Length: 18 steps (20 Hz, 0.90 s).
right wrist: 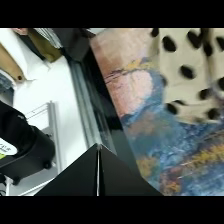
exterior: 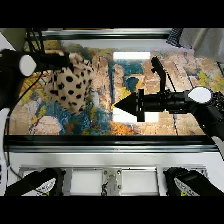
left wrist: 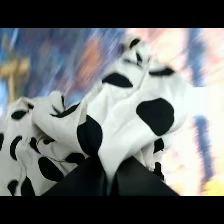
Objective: Fold the clothes and pants, and hang the long-sleeved shirts on hangers.
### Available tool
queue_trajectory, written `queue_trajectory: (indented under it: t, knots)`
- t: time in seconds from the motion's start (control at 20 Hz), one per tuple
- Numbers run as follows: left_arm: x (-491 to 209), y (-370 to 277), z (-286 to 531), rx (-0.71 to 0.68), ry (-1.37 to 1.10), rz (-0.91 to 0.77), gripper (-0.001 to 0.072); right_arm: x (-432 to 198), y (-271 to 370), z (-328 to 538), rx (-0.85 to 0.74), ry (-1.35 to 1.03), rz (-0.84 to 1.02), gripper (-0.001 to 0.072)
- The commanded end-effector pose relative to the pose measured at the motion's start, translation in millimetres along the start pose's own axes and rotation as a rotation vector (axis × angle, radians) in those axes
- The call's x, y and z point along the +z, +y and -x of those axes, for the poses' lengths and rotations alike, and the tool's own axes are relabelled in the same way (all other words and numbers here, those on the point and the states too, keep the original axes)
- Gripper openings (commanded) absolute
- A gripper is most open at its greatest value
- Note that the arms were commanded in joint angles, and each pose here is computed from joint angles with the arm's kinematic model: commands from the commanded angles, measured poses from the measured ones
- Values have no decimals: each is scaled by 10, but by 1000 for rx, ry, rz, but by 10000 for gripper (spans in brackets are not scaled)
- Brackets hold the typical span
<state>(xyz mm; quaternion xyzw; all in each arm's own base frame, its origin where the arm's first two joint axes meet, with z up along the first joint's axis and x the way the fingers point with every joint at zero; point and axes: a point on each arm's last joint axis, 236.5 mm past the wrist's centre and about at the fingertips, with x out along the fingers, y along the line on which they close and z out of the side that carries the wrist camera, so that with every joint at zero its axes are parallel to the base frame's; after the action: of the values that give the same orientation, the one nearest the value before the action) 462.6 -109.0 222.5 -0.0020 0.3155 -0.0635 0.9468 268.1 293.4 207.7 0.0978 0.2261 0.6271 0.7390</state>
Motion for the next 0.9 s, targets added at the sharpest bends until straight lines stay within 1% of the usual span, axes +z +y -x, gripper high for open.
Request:
queue_trajectory:
  t: [0.0,0.15,0.25,0.3,0.45,0.6,0.65,0.7,0.75,0.85]
  knots:
    - [671,-783,1234,-204,-274,-61,10,131,-197,157,-95,-46,-48,10]
    - [654,-1285,1813,-355,-339,-114,10,284,-950,869,-526,-123,-113,10]
    - [434,-1515,1819,-411,-298,-140,10,383,-1177,1437,-744,-196,-144,11]
    - [273,-1607,1709,-422,-251,-139,10,390,-1222,1670,-822,-215,-153,10]
    - [-254,-1904,1131,-424,-89,-130,10,281,-1284,2168,-988,-216,-194,11]
    - [-441,-2298,557,-441,-57,-160,10,90,-1350,2354,-1064,-144,-208,11]
    - [-445,-2383,389,-437,-52,-167,40,36,-1378,2386,-1083,-115,-203,10]
    - [-410,-2403,223,-421,-44,-165,395,-1,-1401,2425,-1103,-93,-194,11]
    - [-377,-2350,81,-395,-24,-152,720,-34,-1420,2471,-1126,-71,-182,11]
    - [-406,-1973,-181,-295,67,-118,720,-122,-1445,2536,-1159,-19,-170,11]
